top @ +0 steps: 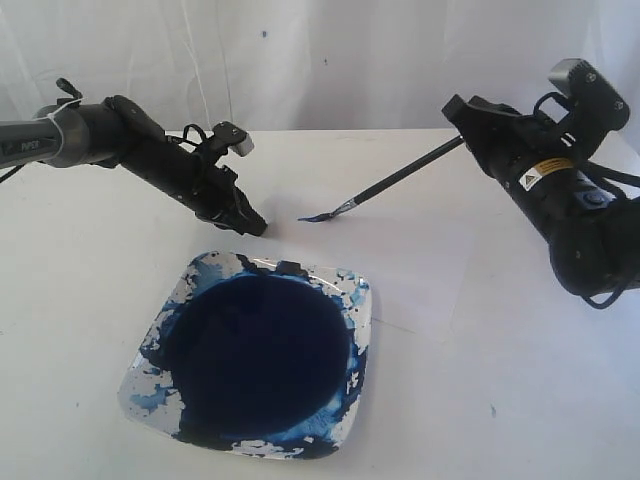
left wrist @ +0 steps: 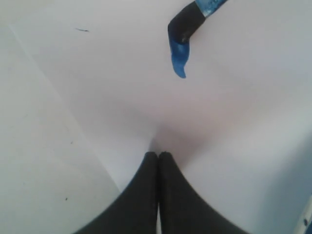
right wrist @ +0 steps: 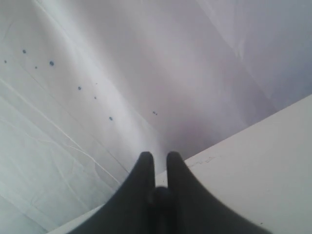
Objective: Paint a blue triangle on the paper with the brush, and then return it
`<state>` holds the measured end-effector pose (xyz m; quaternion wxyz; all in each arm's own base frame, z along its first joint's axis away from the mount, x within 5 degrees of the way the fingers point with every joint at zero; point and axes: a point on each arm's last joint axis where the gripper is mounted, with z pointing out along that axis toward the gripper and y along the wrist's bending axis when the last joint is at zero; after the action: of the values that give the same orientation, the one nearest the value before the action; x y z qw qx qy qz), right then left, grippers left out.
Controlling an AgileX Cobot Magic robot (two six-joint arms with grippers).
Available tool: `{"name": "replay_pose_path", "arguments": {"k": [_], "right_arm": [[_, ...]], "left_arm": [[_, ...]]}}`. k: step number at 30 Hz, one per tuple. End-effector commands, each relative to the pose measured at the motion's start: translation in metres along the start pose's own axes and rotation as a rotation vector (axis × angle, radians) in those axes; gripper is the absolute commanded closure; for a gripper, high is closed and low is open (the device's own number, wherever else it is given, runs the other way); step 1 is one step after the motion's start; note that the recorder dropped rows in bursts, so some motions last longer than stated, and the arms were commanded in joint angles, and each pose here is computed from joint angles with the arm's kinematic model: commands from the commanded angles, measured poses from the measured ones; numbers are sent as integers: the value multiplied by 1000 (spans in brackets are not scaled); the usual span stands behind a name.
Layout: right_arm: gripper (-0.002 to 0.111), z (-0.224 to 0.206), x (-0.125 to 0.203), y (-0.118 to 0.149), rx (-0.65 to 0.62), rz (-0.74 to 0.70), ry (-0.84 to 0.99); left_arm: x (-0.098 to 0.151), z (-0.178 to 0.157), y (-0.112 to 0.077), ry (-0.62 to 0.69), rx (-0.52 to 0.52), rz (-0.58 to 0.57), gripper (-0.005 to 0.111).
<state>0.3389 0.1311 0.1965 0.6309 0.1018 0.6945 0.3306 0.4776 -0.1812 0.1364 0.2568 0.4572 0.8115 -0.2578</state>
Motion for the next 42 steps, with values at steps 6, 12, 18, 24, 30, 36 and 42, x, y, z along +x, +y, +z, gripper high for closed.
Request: {"name": "replay_pose_path", "arguments": {"k": [6, 12, 18, 24, 30, 36, 42], "right_arm": [[107, 1, -3, -1, 18, -66, -26], [107, 1, -7, -2, 43, -112, -40], [107, -2, -17, 1, 73, -148, -65], [107, -3, -19, 2, 78, -157, -71], [107, -3, -19, 1, 83, -182, -73], [107, -3, -19, 1, 82, -173, -75], [107, -3, -21, 3, 78, -148, -81]], "left_arm": [[5, 6, -2, 21, 23, -2, 107], [5, 6, -2, 21, 23, -2, 107], [5, 6, -2, 21, 23, -2, 107], [5, 6, -1, 22, 22, -1, 107], [-2, -2, -3, 14, 7, 18, 107], [-13, -18, -7, 1, -21, 54, 107], [-23, -31, -11, -16, -39, 75, 107]]}}
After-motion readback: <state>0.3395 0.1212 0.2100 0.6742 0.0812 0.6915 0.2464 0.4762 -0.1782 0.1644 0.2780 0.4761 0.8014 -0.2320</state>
